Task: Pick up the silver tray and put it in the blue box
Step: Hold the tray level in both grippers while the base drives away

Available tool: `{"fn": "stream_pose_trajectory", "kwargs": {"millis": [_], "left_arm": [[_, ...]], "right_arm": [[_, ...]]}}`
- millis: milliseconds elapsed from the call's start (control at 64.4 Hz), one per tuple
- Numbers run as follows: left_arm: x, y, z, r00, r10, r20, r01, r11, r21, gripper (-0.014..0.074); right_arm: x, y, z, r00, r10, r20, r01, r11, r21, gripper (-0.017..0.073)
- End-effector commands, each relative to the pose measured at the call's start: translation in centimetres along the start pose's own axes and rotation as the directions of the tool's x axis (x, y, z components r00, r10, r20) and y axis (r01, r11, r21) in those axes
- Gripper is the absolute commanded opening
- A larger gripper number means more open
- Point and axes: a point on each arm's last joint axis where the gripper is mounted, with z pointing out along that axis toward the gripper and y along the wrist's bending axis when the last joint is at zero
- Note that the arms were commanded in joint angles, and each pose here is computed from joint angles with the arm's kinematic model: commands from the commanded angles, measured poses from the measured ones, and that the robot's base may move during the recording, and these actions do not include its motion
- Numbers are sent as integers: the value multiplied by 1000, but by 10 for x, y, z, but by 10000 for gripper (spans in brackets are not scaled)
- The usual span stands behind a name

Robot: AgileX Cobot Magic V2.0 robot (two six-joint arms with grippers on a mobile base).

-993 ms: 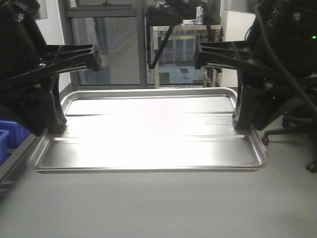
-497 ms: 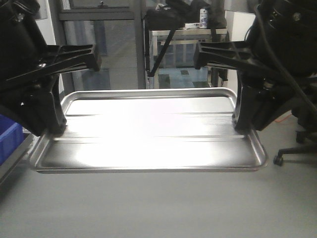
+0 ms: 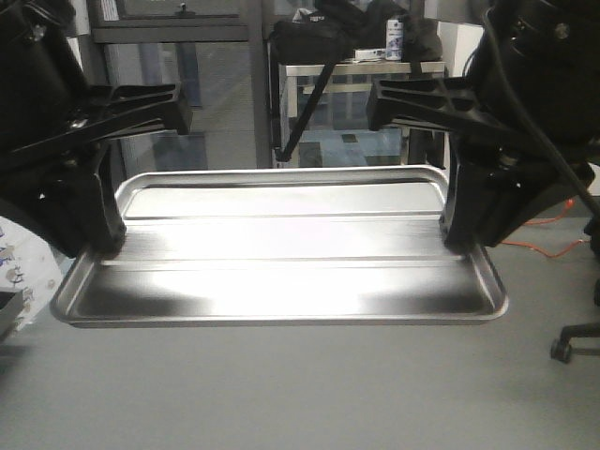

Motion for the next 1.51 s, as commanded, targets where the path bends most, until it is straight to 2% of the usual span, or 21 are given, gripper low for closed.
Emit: {"fn": "stream_pose_trajectory", "kwargs": {"millis": [0,1490], "left_arm": [[-7,-1,-13,998,11,57,-11,1000,13,-104],[-7,-1,-13,998,15,60,-16,1000,10,-104]], "right_arm": [[-7,-2,-16,998,-27,61,27,1000,-1,57],[-7,-2,-16,998,-27,62,27,1000,-2,57]]}}
